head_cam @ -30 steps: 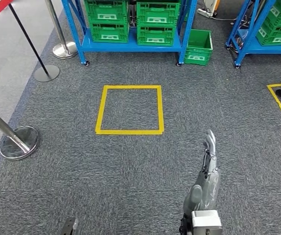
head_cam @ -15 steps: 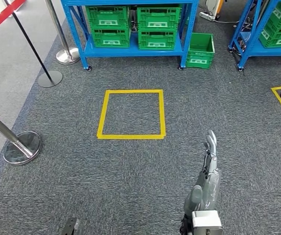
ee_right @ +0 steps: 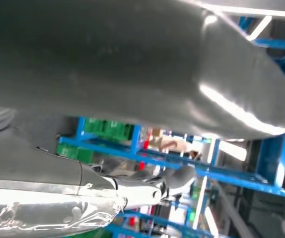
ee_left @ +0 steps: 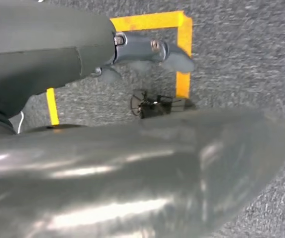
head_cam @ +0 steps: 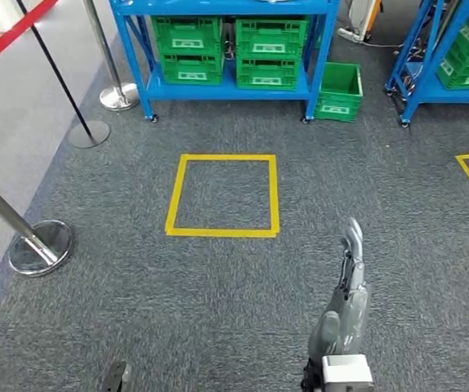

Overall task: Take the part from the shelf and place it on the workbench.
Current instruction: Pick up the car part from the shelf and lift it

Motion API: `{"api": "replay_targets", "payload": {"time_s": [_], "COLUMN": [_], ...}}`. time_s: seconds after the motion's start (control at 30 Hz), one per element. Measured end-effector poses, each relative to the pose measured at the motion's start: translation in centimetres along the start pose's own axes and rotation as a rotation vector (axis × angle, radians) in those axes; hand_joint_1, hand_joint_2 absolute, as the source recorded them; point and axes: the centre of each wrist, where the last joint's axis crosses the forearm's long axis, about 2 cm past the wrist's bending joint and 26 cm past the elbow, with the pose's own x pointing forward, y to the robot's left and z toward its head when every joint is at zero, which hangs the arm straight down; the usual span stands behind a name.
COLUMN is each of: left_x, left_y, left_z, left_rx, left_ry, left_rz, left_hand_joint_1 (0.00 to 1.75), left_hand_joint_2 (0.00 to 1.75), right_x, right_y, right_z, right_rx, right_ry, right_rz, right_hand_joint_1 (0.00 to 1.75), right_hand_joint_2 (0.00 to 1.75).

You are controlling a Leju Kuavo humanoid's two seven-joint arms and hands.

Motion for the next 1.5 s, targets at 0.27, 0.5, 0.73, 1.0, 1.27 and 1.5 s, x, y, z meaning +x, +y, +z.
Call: {"api": "replay_targets", "payload": {"time_s": [0.27,0.5,0.73,1.0,1.27,1.5], "left_x": [-0.23,0.34,0.12,0.18,0.15,0.22], "left_y": [0.42,0.21,0.25,0.02,-0.07,-0.10], "left_z": [0.11,-0.13,-0.04,-0.07,-0.06,-0.09], "left_rx": [0.013,0.018,0.023,0.021,0.023,0.014], "left_ry": [0.007,-0.003,0.008,0.008,0.008,0.005], "left_rz": [-0.011,-0.014,-0.015,-0.012,-0.010,-0.002], "left_hand_joint_1": [0.00,0.00,0.00,0.00,0.00,0.00], "left_hand_joint_2": [0.00,0.00,0.00,0.00,0.00,0.00], "right_x": [-0.07,0.09,0.11,0.10,0.08,0.11], "right_y": [-0.07,-0.02,0.00,-0.02,-0.04,-0.05], "right_z": [0.30,0.16,0.14,-0.01,-0.03,-0.10], "right_rx": [0.014,0.021,0.023,0.022,0.023,0.027], "right_ry": [0.005,-0.006,-0.007,-0.011,-0.012,-0.015], "right_rz": [0.001,-0.001,-0.001,0.001,0.002,0.001], "right_hand_joint_1": [0.00,0.00,0.00,0.00,0.00,0.00], "right_hand_joint_2": [0.00,0.00,0.00,0.00,0.00,0.00]}}
